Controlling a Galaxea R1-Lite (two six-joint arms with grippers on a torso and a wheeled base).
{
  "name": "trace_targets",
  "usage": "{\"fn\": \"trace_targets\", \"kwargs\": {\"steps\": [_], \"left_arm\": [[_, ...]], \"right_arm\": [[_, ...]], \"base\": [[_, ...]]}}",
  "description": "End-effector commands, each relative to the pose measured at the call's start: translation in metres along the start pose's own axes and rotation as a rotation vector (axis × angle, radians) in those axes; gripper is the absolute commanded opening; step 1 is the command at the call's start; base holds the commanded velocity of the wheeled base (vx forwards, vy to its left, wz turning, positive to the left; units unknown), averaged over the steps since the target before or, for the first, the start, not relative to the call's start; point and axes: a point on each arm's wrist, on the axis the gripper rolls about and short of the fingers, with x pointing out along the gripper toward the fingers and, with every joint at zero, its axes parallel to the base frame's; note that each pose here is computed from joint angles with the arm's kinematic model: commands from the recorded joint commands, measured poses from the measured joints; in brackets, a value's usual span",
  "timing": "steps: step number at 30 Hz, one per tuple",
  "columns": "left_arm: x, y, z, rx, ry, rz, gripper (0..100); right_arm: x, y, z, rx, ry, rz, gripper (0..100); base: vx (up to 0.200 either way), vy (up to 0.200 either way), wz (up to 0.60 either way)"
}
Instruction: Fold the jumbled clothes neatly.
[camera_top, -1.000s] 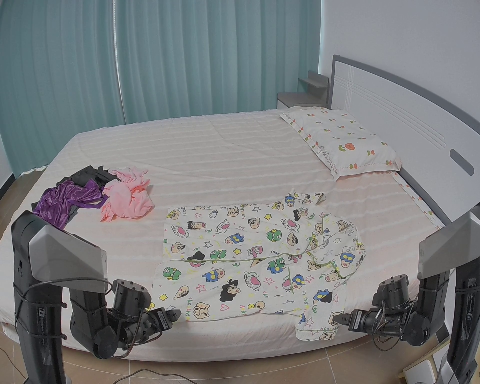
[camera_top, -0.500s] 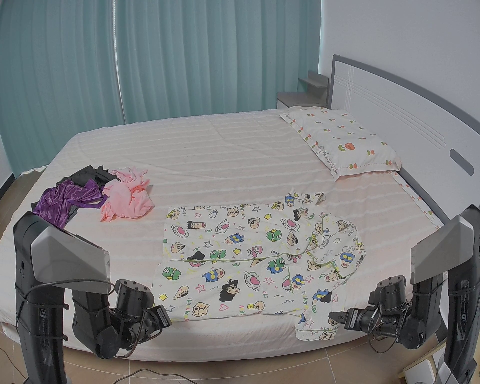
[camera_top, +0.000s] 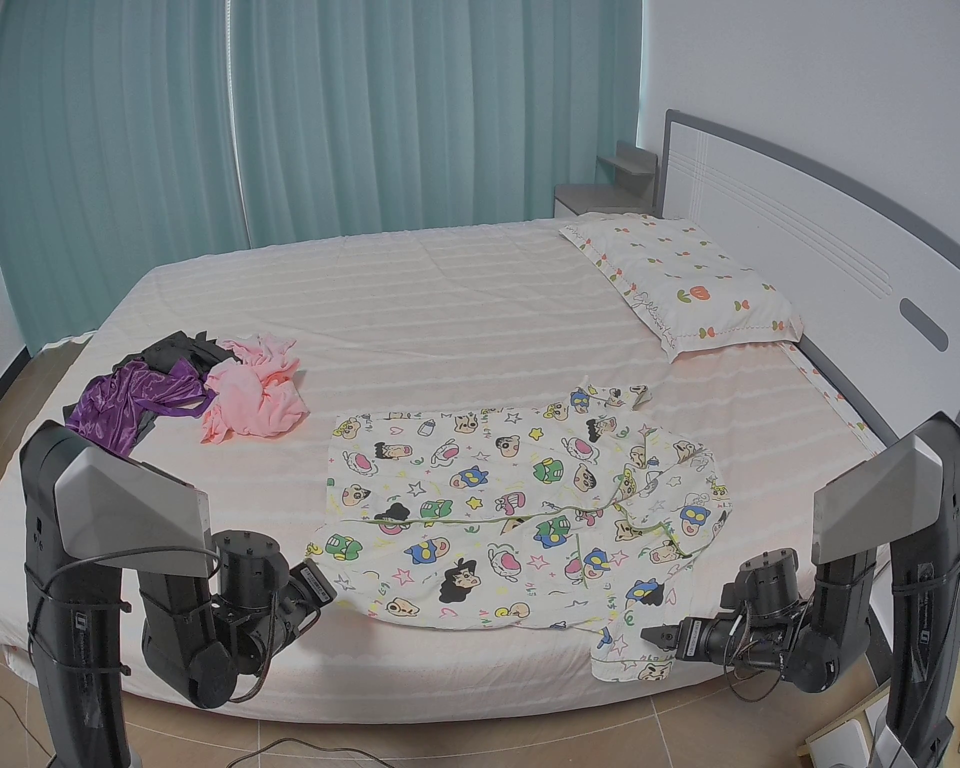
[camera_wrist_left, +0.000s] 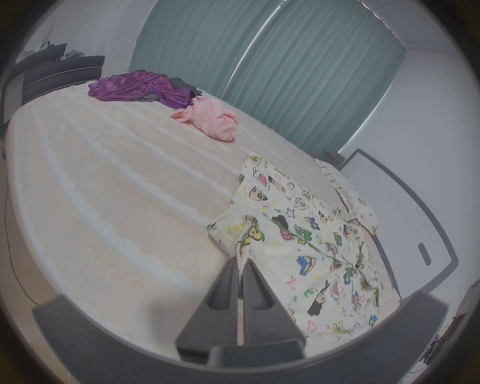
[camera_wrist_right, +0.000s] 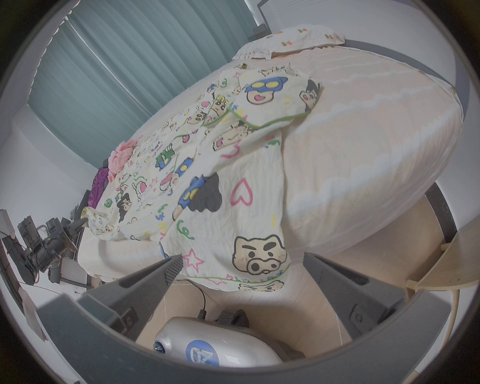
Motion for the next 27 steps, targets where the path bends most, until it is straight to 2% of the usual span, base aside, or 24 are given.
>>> {"fn": "trace_targets", "kwargs": {"steps": [1,5,12,13,20,27], "left_arm": [[0.004,0.002,0.004,-0.025,-0.026,0.001,0],[0.004,0.002,0.003,-0.034,-0.025,0.002,0],[0.006,0.002,0.005,-0.042,-0.034,0.000,0],[0.006,0.002,0.005,-0.041,-0.032,0.002,0],[0.007,0.002,0.004,-0.041,-0.028,0.002,0],[0.007,0.002,0.004,-0.041,-0.031,-0.001,0]], "right_arm": [[0.011,0.005,0.013,-0.003,-0.031,0.022,100],[0.012,0.005,0.013,-0.004,-0.014,0.012,100],[0.022,0.005,0.020,-0.053,-0.027,0.011,100],[0.022,0.005,0.020,-0.061,-0.025,0.009,0],[0.019,0.005,0.021,-0.082,-0.018,0.002,0],[0.007,0.007,0.035,-0.074,-0.081,0.019,0]], "base": [[0.000,0.000,0.00],[0.000,0.000,0.00],[0.000,0.000,0.00],[0.000,0.000,0.00],[0.000,0.000,0.00],[0.000,0.000,0.00]]}}
